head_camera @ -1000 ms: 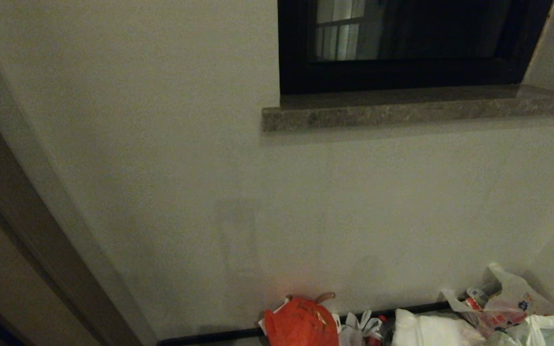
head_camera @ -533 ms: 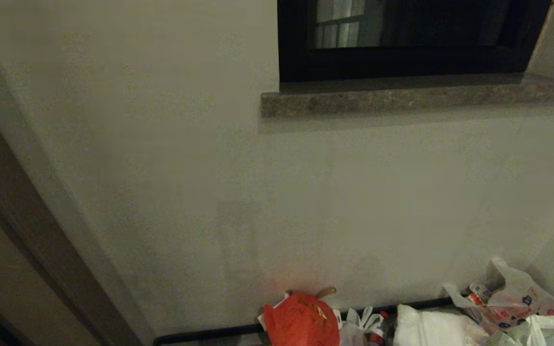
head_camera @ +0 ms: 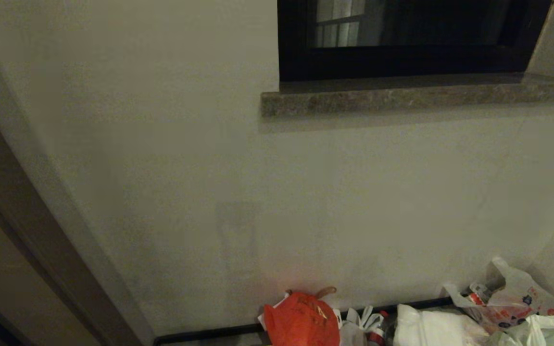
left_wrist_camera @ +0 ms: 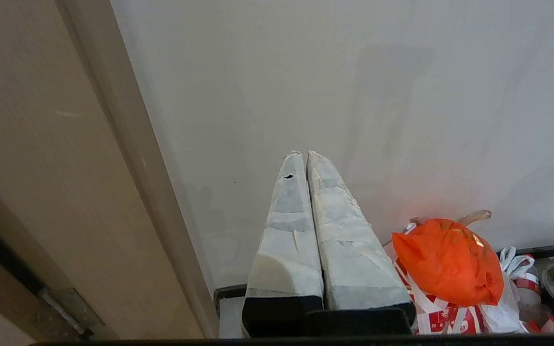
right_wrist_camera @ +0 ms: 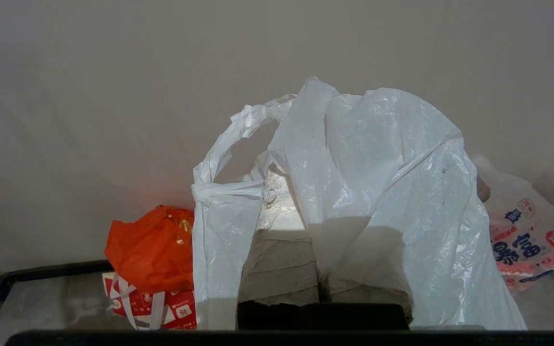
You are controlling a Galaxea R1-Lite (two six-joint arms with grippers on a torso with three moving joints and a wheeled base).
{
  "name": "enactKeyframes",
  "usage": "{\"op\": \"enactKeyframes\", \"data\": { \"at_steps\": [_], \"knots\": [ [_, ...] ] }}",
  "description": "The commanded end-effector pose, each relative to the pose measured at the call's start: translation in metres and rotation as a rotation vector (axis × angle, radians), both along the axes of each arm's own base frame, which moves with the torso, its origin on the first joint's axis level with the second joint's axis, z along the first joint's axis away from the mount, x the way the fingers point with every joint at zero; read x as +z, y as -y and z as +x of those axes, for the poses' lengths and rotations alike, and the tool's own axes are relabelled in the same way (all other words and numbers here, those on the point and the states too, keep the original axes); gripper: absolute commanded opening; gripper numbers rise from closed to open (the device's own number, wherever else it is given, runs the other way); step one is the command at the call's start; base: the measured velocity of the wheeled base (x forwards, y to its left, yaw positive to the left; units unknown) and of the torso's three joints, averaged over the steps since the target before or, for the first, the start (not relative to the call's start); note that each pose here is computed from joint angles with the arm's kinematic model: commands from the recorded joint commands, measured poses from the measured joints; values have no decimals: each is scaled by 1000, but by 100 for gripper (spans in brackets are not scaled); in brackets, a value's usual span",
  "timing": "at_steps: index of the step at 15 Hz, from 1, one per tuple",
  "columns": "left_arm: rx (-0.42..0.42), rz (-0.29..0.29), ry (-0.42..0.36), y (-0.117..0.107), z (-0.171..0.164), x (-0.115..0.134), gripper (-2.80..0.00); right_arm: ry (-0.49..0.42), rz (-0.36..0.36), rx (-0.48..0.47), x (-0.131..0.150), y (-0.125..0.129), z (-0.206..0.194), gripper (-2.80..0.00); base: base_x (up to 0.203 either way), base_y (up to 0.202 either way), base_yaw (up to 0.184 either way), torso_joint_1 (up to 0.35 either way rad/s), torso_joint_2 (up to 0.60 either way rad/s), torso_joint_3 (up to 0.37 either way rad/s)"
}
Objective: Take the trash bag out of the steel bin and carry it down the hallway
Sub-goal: Put the trash bag at the door
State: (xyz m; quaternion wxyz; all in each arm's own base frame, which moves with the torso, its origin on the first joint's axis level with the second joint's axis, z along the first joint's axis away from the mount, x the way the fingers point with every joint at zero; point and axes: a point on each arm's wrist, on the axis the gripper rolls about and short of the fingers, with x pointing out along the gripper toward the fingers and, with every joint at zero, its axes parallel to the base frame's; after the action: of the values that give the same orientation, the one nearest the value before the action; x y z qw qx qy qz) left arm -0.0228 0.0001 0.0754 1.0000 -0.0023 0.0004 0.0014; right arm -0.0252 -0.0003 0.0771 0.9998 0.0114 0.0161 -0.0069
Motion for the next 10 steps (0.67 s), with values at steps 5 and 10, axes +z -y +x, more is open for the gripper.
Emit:
{"op": "enactKeyframes", "data": {
  "at_steps": [5, 10],
  "knots": [
    [1, 0, -2, 0, 0, 0, -280, -1, 0, 0, 0, 0, 0, -280, 0, 0, 0, 0, 0, 0],
    [0, -1, -2, 0, 0, 0, -280, -1, 0, 0, 0, 0, 0, -280, 0, 0, 0, 0, 0, 0]
  ]
}}
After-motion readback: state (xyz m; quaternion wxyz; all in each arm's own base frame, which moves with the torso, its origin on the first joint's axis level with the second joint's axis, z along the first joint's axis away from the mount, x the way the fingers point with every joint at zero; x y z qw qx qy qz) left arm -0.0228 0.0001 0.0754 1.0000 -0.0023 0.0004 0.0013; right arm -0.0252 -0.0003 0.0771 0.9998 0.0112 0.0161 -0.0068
